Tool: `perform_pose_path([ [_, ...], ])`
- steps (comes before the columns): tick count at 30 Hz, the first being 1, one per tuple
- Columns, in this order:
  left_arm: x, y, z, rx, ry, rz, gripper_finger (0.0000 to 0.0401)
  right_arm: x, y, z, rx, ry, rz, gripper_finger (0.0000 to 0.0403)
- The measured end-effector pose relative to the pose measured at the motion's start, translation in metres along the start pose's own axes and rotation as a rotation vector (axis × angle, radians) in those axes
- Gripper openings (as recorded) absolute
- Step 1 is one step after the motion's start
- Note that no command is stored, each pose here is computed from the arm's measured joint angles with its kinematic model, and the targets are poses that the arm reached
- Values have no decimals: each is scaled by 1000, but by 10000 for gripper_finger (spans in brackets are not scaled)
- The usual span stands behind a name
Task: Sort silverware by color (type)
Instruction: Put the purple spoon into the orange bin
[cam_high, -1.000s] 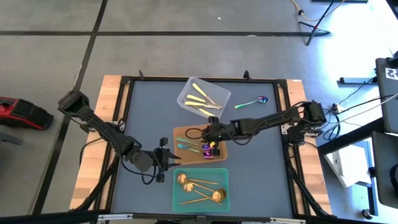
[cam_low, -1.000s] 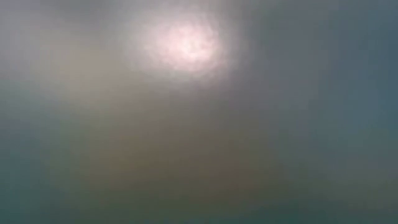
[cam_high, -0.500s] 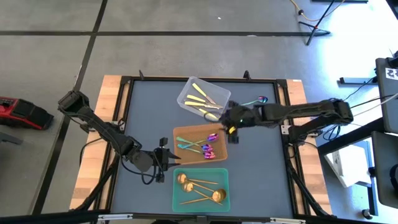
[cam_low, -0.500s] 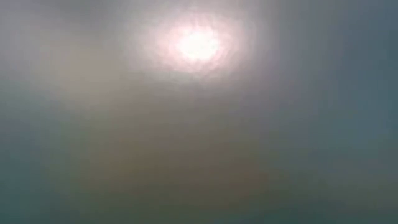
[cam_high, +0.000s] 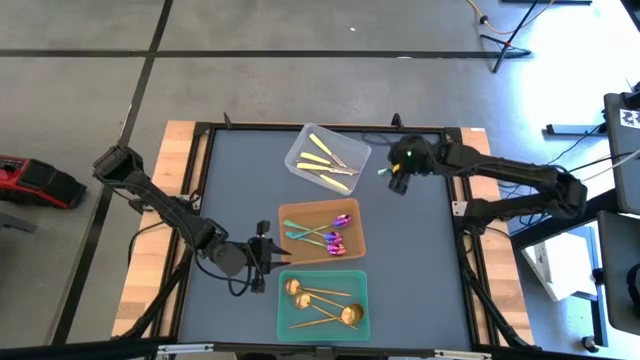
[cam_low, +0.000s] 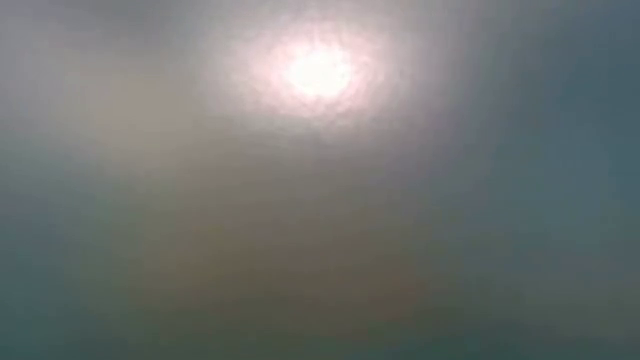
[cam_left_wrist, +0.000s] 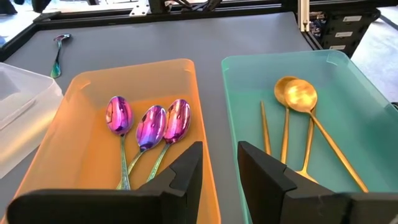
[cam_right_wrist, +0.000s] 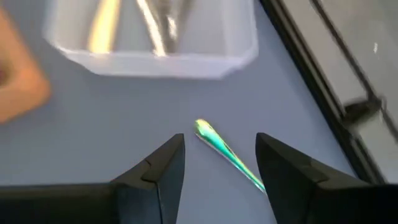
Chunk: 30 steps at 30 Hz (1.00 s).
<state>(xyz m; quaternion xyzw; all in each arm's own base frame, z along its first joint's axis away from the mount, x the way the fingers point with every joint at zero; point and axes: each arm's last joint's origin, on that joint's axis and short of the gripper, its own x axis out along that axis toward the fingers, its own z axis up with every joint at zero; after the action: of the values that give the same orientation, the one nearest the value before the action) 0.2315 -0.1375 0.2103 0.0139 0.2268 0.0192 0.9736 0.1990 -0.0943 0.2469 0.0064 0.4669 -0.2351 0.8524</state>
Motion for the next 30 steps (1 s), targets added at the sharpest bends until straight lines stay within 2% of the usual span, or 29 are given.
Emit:
perform_pose_path([
  [6,0,0,0,-4,0,0,95,17,-33,-7,106,57,-73,184],
  [14,7,13,4,94,-3,44,95,46,-60,-9,157,106,-200,184],
  [18,17,32,4,151,28,81,95,60,-67,-10,152,121,-195,184],
  [22,19,51,-3,217,49,30,95,71,-73,-13,105,146,-172,184],
  [26,8,74,-7,225,-32,13,95,79,-80,-18,75,175,-168,184],
  [30,-7,96,-10,201,-113,32,95,84,-90,-25,112,201,-154,184],
])
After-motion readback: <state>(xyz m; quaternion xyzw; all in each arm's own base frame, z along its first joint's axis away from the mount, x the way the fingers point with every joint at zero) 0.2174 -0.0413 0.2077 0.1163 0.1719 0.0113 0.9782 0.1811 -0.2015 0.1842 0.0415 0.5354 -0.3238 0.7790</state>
